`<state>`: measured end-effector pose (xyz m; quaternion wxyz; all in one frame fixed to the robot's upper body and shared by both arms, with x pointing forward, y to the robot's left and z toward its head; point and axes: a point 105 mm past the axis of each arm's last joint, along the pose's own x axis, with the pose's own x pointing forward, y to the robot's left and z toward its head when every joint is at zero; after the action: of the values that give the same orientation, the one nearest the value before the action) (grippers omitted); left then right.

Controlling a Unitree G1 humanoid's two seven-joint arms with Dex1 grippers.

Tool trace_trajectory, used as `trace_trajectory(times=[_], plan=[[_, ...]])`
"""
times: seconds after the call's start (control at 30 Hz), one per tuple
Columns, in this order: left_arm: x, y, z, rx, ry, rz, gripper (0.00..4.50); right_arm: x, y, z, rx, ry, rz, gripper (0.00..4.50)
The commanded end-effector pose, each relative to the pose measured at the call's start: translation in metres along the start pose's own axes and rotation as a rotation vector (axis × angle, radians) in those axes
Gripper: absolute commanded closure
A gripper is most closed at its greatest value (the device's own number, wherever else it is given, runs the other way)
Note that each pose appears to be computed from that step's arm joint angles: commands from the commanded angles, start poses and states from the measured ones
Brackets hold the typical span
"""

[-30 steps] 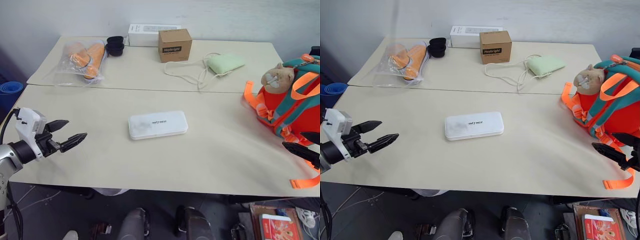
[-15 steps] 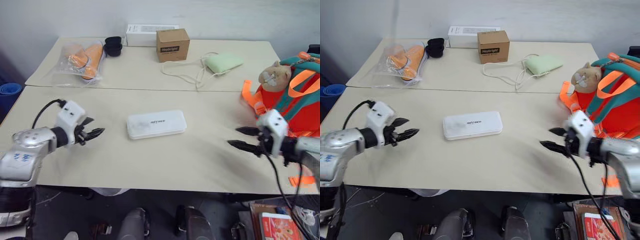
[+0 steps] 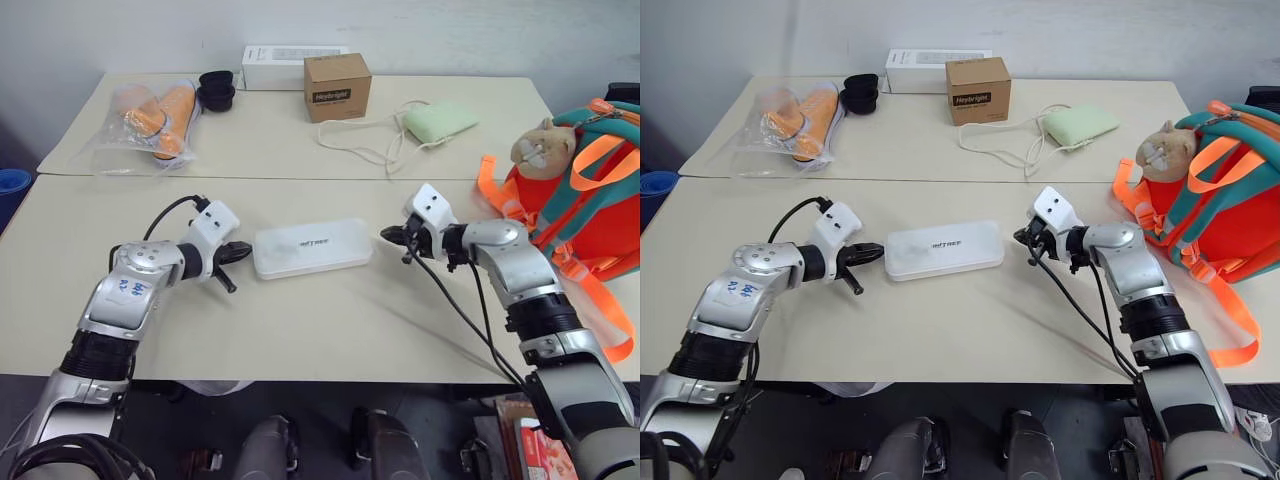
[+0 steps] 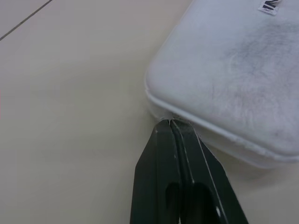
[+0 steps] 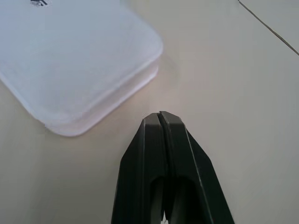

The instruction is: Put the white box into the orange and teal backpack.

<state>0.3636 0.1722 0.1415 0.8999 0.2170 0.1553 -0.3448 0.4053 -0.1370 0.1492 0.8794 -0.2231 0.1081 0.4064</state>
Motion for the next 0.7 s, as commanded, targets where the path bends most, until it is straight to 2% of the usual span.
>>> trace_trajectory(times=[0.03, 0.3, 0.5, 0.6, 0.7], plan=[[0.002, -0.002, 0.014, 0.029, -0.043, -0.004, 4.48, 0.002, -0.005, 0.006, -0.048, -0.012, -0.018, 4.48], [0.017, -0.002, 0.03, 0.017, -0.093, -0.028, 4.48, -0.01, 0.016, 0.004, -0.031, -0.028, 0.046, 4.48], [0.013, 0.006, 0.019, -0.068, -0.064, -0.057, 4.48, -0.016, 0.02, -0.004, -0.018, -0.008, 0.027, 4.48], [-0.002, 0.014, 0.005, -0.159, -0.018, -0.082, 3.91, -0.018, 0.017, -0.006, -0.025, -0.001, 0.004, 4.5], [-0.016, 0.015, 0.0, -0.271, 0.01, -0.136, 2.97, -0.018, 0.014, -0.005, -0.04, 0.002, -0.006, 4.5]])
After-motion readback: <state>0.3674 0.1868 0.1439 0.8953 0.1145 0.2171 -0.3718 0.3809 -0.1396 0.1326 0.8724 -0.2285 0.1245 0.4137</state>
